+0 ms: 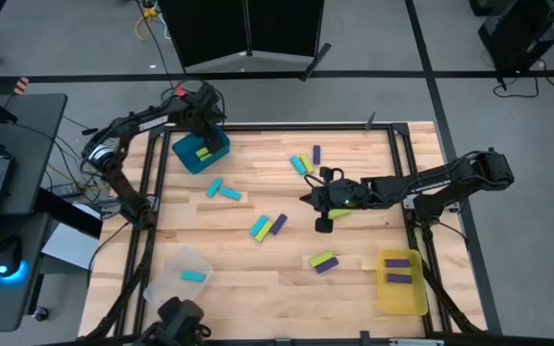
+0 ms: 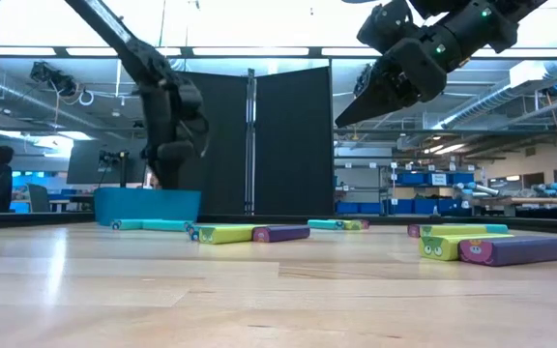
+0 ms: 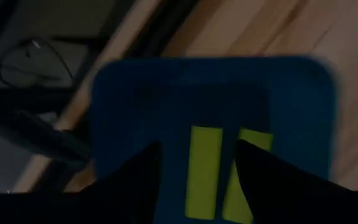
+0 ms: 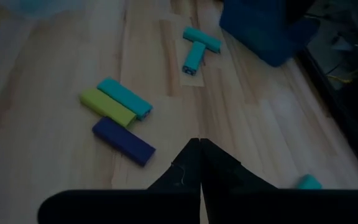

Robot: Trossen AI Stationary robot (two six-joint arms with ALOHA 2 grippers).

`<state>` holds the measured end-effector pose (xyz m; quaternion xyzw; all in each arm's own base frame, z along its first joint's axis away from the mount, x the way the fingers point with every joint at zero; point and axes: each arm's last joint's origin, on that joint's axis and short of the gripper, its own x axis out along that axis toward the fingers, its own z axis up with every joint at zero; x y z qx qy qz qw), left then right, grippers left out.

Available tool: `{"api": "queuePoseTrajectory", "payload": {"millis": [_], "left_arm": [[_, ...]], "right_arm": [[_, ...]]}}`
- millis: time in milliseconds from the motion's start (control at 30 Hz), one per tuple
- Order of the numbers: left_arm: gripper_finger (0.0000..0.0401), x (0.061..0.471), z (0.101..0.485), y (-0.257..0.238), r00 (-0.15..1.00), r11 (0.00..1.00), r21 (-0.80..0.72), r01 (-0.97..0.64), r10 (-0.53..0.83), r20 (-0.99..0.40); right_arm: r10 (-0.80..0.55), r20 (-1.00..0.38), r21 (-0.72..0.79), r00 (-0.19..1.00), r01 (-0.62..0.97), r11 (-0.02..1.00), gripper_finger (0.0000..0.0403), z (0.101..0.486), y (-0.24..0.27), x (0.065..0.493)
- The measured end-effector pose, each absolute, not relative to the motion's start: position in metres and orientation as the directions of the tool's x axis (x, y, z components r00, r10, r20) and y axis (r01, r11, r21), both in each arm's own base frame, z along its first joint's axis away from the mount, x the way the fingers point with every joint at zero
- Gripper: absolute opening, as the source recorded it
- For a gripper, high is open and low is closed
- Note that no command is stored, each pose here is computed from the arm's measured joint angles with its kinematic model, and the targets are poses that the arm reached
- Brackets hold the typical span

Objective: Sort blocks
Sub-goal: Put the blue block into the transparent bin

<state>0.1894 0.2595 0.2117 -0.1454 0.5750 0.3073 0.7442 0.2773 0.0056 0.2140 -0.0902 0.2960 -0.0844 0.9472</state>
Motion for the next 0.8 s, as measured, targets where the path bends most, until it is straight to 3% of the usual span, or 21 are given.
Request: {"api": "queuePoseTrajectory", "payload": {"millis": [367,600,800], "left_arm": [[0.0209,0.199,0.291,0.206,0.514,0.880,0.093,-0.465,0.354,-0.781],[0.0209,0.219,0.310,0.160,0.609,0.948,0.146,-0.282,0.294,-0.736],[0.0209,0.235,0.309,0.126,0.609,0.974,0.163,-0.159,0.227,-0.760]], "right_arm": [[-0.157,-0.424,-0.128,0.892,0.113,0.985,0.0009,0.202,0.004,0.274],[-0.146,-0.396,-0.075,0.907,0.127,0.989,0.0009,0.190,0.007,0.267],[-0.135,-0.395,-0.075,0.909,0.115,0.991,0.0009,0.190,0.010,0.266]]}}
